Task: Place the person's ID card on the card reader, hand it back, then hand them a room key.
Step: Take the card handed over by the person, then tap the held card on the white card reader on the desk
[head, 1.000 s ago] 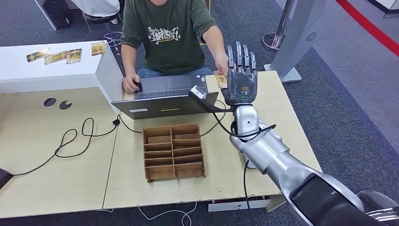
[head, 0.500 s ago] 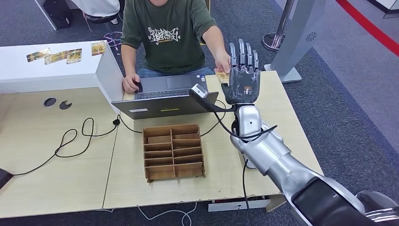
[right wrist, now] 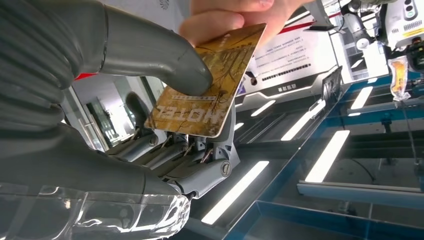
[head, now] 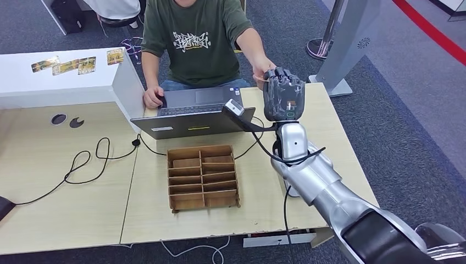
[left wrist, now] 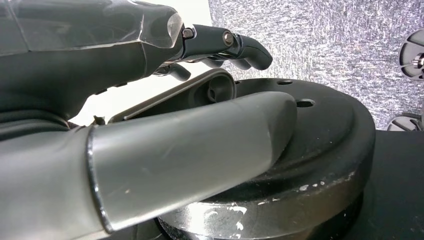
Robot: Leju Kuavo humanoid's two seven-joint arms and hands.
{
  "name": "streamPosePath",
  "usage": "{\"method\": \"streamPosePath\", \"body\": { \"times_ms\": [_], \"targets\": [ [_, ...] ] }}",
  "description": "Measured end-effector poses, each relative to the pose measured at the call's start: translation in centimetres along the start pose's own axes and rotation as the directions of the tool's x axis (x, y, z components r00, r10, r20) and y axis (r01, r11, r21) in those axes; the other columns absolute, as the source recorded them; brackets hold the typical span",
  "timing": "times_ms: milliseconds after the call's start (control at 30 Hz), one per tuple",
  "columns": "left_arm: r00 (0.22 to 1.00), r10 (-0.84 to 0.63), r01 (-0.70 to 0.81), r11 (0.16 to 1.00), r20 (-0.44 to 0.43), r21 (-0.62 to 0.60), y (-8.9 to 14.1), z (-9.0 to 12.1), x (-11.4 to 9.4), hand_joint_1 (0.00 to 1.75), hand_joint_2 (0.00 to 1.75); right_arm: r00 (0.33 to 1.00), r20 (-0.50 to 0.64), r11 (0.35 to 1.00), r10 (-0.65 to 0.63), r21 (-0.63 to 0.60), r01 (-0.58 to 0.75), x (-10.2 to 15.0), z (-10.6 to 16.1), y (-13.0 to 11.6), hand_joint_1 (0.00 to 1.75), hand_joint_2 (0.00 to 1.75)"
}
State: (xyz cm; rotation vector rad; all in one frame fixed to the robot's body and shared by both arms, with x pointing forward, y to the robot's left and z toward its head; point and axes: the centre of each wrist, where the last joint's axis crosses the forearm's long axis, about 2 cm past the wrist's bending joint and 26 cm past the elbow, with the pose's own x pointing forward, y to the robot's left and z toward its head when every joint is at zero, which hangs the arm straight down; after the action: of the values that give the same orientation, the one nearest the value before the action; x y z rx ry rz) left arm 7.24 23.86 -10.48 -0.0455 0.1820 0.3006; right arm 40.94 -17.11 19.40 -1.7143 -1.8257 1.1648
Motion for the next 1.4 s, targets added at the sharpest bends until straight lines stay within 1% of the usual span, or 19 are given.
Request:
{"method": "streamPosePath", "body": {
  "times_ms": [467, 533, 633, 733, 800, 900, 1067, 1400],
  "targets": [
    [1.0, -0.011, 0.011, 1.0, 0.0, 0.004, 0.0, 0.0, 0.0, 0.0, 0.0, 1.0, -0.003, 1.0, -0.012, -0.002, 0.012, -0.3, -0.1, -0.1, 1.75, 1.75],
    [1.0, -0.011, 0.011, 1.0, 0.0, 0.004, 0.0, 0.0, 0.0, 0.0, 0.0, 0.999, 0.002, 0.999, -0.045, 0.003, 0.045, -0.2, -0.1, -0.2, 1.75, 1.75],
    [1.0, -0.007, 0.007, 1.0, -0.002, 0.003, 0.0, 0.0, -0.1, 0.0, 0.0, 0.989, -0.019, 0.989, -0.148, 0.022, 0.149, -0.2, -0.1, -0.4, 1.75, 1.75],
    [1.0, -0.001, 0.001, 1.0, -0.003, 0.001, 0.0, 0.0, -0.1, 0.0, 0.0, 0.953, -0.118, 0.958, -0.281, 0.031, 0.286, -0.9, -0.5, -0.4, 1.75, 1.75],
    [1.0, 0.004, -0.004, 1.0, -0.004, -0.001, 0.0, 0.0, -0.1, 0.0, 0.0, 0.908, -0.202, 0.925, -0.366, 0.028, 0.379, -1.4, -0.8, -0.4, 1.75, 1.75],
    [1.0, 0.01, -0.01, 1.0, -0.005, -0.002, 0.1, 0.0, 0.0, 0.0, 0.0, 0.844, -0.293, 0.879, -0.449, 0.023, 0.476, -2.0, -1.2, -0.4, 1.75, 1.75],
    [1.0, 0.018, -0.018, 1.0, -0.007, -0.002, 0.2, 0.0, 0.0, 0.0, 0.0, 0.783, -0.37, 0.838, -0.499, 0.022, 0.545, -2.7, -1.8, -0.5, 1.75, 1.75],
    [0.999, 0.032, -0.033, 0.999, -0.008, -0.006, 0.2, -0.1, -0.1, 0.0, 0.0, 0.722, -0.445, 0.808, -0.53, -0.007, 0.589, -3.3, -2.2, -0.6, 1.75, 1.75]
  ]
}}
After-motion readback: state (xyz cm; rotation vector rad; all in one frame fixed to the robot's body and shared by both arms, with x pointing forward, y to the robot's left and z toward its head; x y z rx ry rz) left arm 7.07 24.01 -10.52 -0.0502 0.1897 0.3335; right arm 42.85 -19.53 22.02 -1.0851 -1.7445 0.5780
